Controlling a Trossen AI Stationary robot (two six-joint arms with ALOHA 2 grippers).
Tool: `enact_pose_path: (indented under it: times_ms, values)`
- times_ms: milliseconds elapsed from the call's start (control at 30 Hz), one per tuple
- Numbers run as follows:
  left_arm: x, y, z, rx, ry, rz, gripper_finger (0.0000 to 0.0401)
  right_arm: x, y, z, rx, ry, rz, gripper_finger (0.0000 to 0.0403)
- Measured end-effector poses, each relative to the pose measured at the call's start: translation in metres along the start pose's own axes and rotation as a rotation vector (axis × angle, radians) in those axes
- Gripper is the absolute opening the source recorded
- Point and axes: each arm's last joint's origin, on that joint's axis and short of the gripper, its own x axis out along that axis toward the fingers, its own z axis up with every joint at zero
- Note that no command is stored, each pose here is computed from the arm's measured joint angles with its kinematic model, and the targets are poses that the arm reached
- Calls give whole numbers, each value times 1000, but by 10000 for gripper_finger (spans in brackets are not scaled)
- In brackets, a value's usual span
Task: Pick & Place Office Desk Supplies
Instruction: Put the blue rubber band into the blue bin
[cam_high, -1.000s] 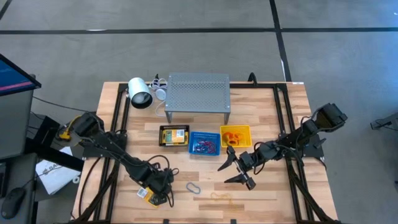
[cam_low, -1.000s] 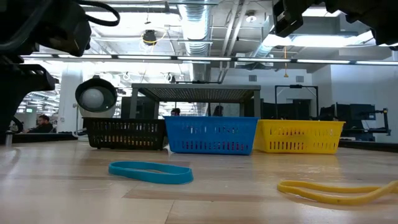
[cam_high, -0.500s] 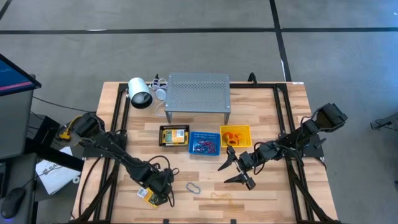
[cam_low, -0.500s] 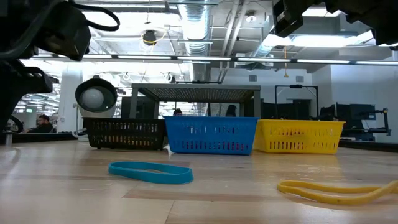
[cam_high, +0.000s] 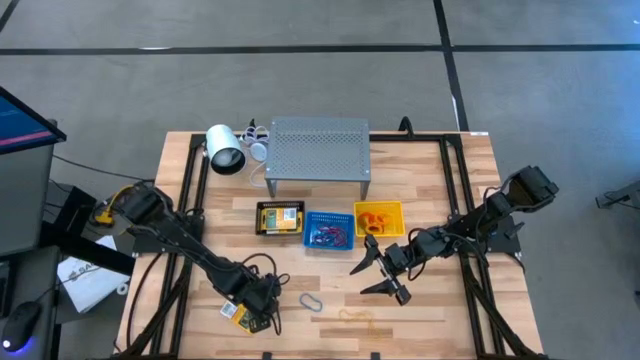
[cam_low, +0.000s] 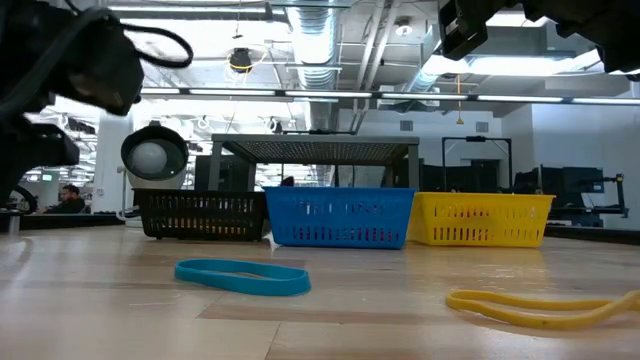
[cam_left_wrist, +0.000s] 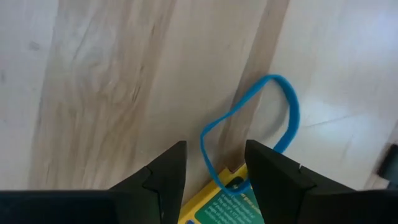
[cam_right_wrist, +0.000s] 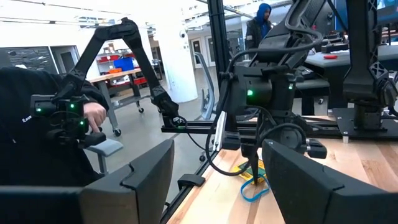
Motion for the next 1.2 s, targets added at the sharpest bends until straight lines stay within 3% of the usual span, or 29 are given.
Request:
enact_pose_path:
  times_ms: [333,1000,1200]
  values:
    - [6,0,-1,-1,32,7,152,0,0,0,0,0,0,240]
    - [8,4,-1,9,74,15,9,0,0,-1,0,7,-1,240]
    - [5,4,7,60,103,-15,4,0,0,-1,0,7,-1,240]
